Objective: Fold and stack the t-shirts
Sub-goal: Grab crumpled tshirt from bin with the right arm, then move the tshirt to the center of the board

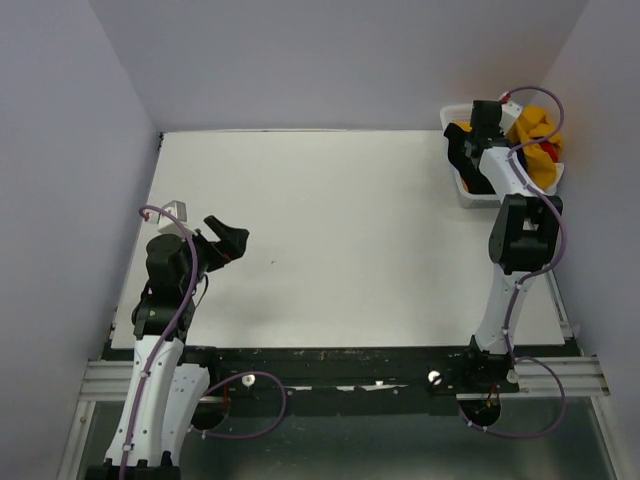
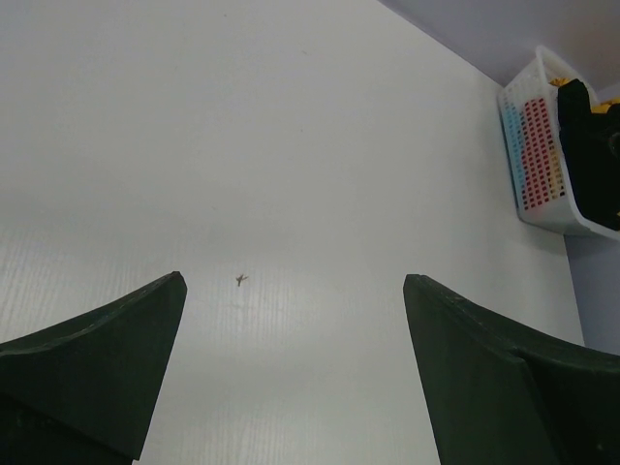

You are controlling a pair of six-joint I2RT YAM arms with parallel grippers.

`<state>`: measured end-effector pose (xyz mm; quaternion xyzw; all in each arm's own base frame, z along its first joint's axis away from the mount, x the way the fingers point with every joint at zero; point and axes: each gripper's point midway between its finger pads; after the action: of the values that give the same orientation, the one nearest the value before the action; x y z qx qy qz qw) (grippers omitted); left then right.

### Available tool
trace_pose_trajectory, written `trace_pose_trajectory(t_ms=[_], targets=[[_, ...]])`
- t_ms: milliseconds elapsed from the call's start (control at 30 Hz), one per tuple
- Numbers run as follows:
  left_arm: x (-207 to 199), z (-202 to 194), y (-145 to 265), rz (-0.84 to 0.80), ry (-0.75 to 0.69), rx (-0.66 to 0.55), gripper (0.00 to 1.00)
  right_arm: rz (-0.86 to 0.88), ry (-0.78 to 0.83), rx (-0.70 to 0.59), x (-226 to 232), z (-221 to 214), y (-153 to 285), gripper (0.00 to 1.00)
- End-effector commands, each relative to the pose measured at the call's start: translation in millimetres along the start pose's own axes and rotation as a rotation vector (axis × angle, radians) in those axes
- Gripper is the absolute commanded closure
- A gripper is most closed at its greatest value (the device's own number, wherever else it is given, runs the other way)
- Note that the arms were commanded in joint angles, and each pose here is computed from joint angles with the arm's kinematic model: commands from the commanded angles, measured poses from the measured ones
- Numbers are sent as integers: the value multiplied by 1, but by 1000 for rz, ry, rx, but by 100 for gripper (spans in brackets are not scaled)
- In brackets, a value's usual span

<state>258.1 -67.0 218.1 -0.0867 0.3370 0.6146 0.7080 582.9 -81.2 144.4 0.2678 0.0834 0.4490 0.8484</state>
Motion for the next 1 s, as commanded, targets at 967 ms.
trace_pose_trajectory(t_ms=[967], targets=[[-15, -1, 2, -106, -4, -20, 1, 1389, -53, -363, 132, 219, 438, 99]])
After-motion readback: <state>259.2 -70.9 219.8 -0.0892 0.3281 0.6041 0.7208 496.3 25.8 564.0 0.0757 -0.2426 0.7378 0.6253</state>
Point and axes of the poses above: each gripper's point midway between its finger pads, its own y axis back along the fingers, its own x axis along the line the jaws close on, z = x × y
